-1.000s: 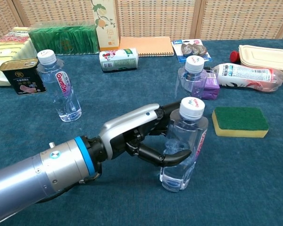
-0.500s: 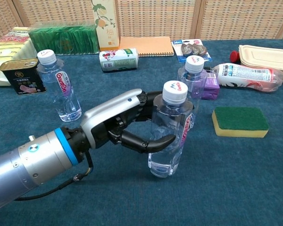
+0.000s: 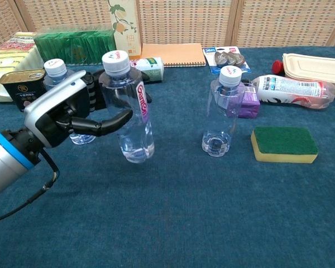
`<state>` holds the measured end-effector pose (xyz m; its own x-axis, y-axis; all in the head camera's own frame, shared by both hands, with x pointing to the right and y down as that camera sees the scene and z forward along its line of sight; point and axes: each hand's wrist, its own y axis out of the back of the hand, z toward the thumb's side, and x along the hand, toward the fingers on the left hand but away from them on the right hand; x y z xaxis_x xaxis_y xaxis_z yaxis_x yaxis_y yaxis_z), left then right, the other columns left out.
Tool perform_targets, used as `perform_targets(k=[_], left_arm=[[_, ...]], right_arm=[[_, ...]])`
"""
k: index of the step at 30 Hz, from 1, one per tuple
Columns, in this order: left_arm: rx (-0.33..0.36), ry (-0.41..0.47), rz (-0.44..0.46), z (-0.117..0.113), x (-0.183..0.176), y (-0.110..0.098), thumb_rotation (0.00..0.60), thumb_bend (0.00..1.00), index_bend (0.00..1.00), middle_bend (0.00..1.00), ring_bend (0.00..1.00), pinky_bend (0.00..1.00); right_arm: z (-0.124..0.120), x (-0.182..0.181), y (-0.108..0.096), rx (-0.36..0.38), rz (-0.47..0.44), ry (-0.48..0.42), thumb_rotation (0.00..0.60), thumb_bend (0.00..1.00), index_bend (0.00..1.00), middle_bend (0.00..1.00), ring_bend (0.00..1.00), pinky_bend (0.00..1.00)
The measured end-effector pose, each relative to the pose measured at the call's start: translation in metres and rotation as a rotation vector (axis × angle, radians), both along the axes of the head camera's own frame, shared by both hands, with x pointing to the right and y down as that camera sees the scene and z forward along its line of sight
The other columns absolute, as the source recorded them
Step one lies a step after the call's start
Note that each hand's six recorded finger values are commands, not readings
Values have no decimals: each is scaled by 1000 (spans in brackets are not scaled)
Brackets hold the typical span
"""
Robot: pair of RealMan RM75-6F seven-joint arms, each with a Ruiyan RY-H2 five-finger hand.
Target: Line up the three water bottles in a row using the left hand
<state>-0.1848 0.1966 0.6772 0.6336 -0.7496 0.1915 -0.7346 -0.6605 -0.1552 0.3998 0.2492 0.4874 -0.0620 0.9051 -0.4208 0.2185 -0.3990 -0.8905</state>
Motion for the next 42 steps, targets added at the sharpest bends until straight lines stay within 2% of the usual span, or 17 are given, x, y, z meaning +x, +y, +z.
perform_targets(k=[3, 8, 17, 24, 34, 38, 40, 42], left_arm=[[-11, -17, -27, 10, 1, -13, 600, 416, 250, 379, 249, 411], [-52, -22, -22, 26, 15, -27, 600, 420, 249, 379, 249, 411], [-70, -31, -4, 41, 40, -31, 600, 417, 249, 378, 249, 411], [-52, -44, 7, 44, 51, -32, 600, 414, 250, 378, 249, 411], [-6, -112, 29, 50, 55, -37, 600, 391, 249, 373, 233, 407], [-11, -109, 43, 49, 58, -35, 600, 378, 241, 298, 181, 389], [-21, -104, 55, 49, 58, -33, 600, 362, 185, 219, 126, 359], [-29, -98, 60, 49, 57, -33, 600, 327, 65, 129, 58, 312]], right_arm=[[0, -2, 0, -4, -5, -3, 600, 0, 142, 2, 0, 0], [2, 0, 0, -7, 2, 1, 600, 0, 143, 2, 0, 0], [3, 3, -2, -14, 10, 1, 600, 0, 144, 2, 0, 0], [3, 5, -3, -14, 16, 0, 600, 0, 144, 3, 0, 0], [2, 5, -2, -15, 15, -5, 600, 0, 144, 3, 0, 0], [1, 6, -2, -12, 16, -3, 600, 0, 144, 3, 0, 0], [2, 6, -2, -13, 16, -3, 600, 0, 144, 3, 0, 0], [1, 6, -2, -13, 15, -2, 600, 0, 144, 2, 0, 0]])
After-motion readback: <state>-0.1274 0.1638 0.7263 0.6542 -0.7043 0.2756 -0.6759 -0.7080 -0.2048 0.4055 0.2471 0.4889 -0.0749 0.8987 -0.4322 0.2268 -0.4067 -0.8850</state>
